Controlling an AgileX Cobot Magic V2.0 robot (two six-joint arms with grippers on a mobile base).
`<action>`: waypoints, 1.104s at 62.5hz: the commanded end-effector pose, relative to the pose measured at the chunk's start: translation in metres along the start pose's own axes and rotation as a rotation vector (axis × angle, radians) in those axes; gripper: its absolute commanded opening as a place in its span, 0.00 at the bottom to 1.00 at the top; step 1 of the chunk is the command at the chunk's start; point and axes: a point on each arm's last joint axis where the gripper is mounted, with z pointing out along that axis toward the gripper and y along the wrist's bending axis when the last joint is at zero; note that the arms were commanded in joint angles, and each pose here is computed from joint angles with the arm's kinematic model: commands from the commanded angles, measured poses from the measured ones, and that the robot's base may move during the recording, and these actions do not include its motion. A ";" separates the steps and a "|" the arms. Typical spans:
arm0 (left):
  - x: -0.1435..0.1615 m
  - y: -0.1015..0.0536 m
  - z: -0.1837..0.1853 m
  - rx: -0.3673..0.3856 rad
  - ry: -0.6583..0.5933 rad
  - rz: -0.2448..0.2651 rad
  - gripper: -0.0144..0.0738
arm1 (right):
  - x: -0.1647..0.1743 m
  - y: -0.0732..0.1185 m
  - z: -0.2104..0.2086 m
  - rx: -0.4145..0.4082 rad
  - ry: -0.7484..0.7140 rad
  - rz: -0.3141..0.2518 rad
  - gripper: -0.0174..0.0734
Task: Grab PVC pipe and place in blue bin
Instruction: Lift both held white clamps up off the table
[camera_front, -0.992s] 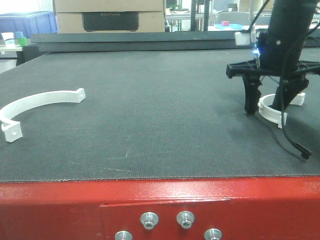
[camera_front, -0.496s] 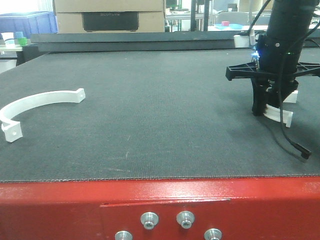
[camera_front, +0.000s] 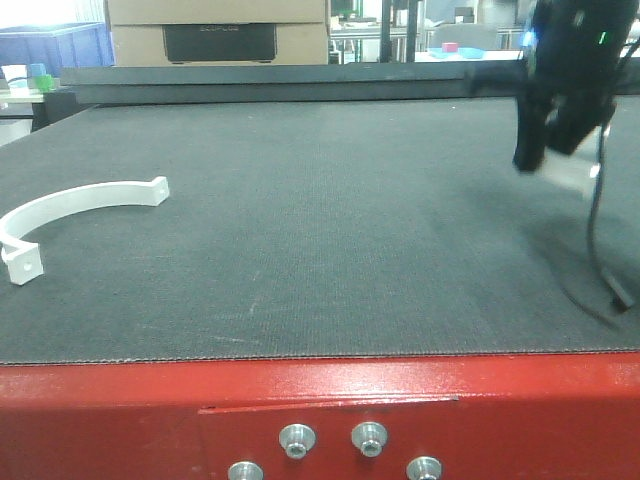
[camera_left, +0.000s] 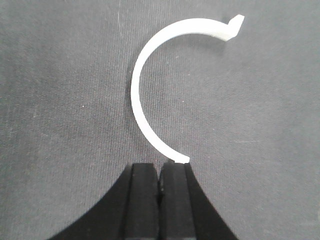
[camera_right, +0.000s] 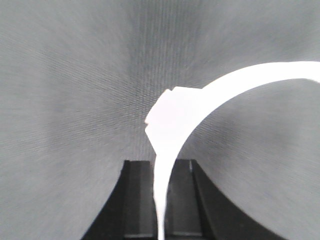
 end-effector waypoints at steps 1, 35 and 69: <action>-0.009 -0.003 0.014 -0.023 0.029 0.024 0.04 | -0.001 0.000 -0.027 0.003 -0.073 -0.017 0.01; -0.060 -0.010 0.092 -0.091 0.071 0.113 0.17 | 0.004 0.002 -0.070 -0.009 -0.185 -0.050 0.01; -0.050 -0.002 0.141 -0.144 0.202 0.152 0.43 | 0.008 0.001 -0.062 -0.007 -0.175 -0.048 0.01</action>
